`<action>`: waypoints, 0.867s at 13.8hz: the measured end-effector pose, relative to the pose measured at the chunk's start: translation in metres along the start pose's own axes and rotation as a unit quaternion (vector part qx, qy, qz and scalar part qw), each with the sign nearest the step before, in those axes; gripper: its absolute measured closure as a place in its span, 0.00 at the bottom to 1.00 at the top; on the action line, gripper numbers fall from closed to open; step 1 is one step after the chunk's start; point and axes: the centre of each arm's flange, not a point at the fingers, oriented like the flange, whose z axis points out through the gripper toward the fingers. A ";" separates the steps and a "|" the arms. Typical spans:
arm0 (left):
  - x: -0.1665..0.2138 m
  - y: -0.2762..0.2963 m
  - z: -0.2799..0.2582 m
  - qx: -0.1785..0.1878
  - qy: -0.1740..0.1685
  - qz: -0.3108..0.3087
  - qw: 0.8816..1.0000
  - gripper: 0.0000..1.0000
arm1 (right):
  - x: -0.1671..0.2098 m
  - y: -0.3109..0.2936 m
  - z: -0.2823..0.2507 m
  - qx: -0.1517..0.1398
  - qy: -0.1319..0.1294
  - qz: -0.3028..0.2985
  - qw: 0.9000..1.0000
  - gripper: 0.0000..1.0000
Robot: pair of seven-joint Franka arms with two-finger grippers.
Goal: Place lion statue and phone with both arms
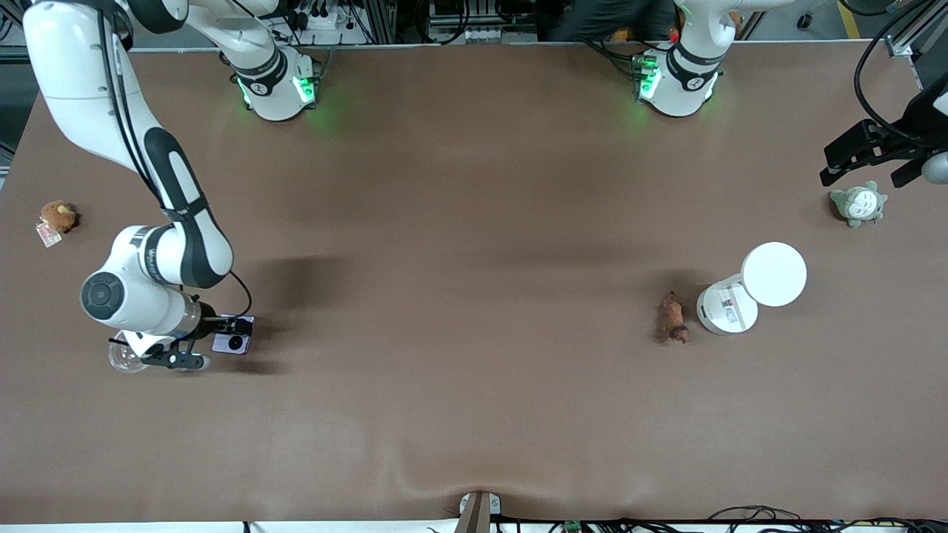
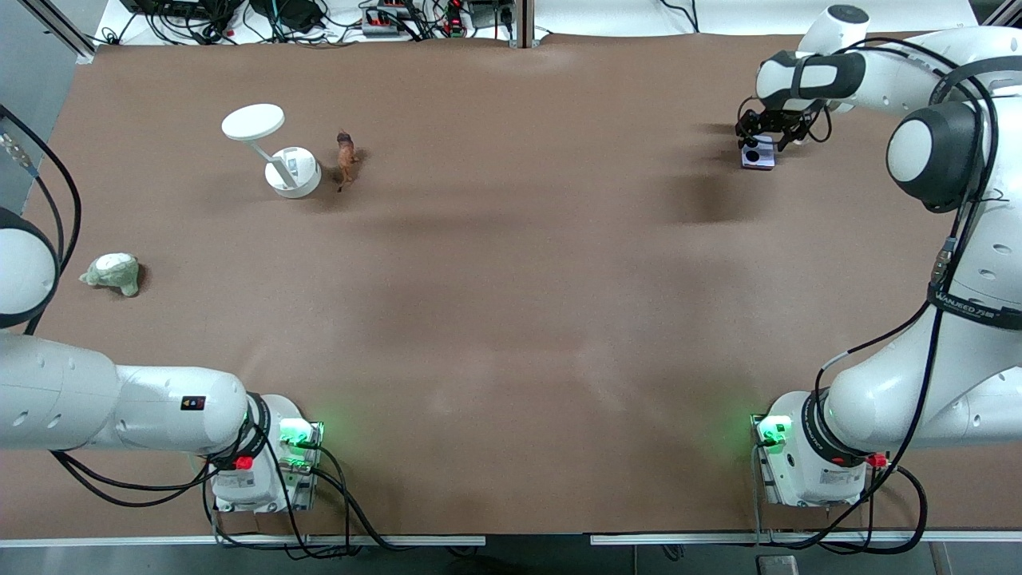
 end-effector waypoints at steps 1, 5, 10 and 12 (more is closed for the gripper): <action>0.001 -0.001 0.002 0.000 -0.002 0.000 1.000 0.00 | 0.000 -0.001 -0.015 0.002 -0.002 -0.001 1.000 0.00; 0.003 0.000 0.008 0.000 -0.008 0.000 1.000 0.00 | -0.006 -0.005 -0.087 0.008 -0.002 -0.004 1.000 0.00; 0.003 0.002 0.008 0.000 -0.009 0.002 1.000 0.00 | -0.033 -0.003 -0.212 0.018 0.011 -0.006 1.000 0.00; 0.003 0.006 0.009 0.000 -0.010 0.001 1.000 0.00 | -0.049 0.015 -0.271 0.021 0.011 0.005 1.000 0.00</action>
